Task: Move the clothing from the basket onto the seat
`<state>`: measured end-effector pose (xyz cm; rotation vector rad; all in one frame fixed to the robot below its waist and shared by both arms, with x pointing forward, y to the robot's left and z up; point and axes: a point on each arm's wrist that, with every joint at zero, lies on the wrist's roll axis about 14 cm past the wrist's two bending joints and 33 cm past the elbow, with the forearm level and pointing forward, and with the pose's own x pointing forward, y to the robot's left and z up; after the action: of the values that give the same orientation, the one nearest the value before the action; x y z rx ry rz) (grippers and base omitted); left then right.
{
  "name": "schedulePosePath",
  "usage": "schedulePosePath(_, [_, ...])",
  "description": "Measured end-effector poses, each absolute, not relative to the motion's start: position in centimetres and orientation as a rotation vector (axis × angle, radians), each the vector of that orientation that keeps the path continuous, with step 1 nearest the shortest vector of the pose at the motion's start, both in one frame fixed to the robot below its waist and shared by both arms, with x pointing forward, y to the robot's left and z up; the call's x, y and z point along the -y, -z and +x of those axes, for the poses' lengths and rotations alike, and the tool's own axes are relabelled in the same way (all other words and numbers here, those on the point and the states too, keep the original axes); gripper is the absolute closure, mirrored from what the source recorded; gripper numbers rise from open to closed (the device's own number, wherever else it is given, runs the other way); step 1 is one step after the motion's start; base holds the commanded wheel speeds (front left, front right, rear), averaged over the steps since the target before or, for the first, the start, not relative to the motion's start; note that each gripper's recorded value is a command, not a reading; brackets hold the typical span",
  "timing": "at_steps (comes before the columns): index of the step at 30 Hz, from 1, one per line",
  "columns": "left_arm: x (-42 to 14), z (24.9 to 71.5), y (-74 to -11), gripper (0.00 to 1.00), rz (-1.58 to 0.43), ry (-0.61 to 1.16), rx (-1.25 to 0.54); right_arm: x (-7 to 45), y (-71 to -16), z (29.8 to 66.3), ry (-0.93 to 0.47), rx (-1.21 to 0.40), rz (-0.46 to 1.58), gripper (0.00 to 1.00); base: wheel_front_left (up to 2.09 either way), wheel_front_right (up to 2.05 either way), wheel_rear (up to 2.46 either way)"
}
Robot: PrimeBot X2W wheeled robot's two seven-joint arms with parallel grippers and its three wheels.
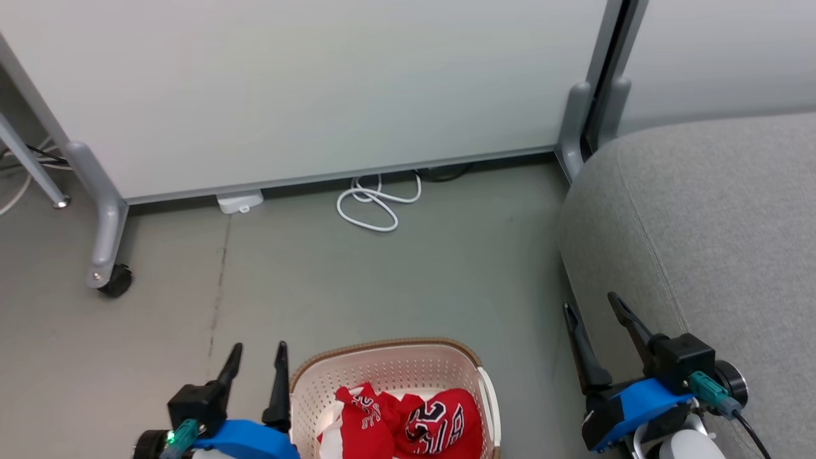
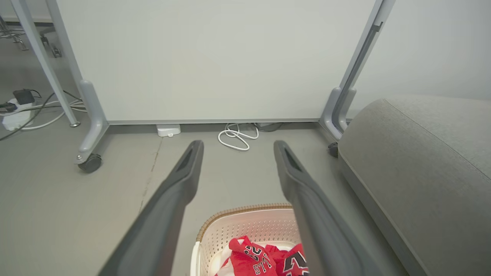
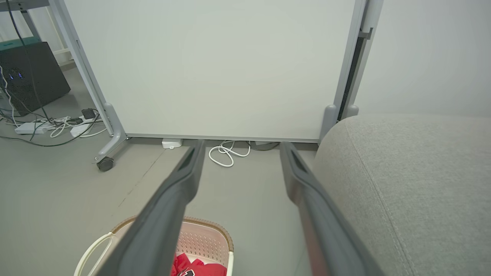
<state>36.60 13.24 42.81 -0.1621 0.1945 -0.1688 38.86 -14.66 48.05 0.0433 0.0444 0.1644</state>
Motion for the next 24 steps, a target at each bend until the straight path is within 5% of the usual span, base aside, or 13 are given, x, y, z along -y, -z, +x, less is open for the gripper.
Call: schedulePosePath(24, [-5.9,39.5,-23.5,0.0,-0.136,0.409,-0.916,15.9,-41.1,43.6,-0.142,-0.187,0.071,0.0,0.0,0.0,0.0])
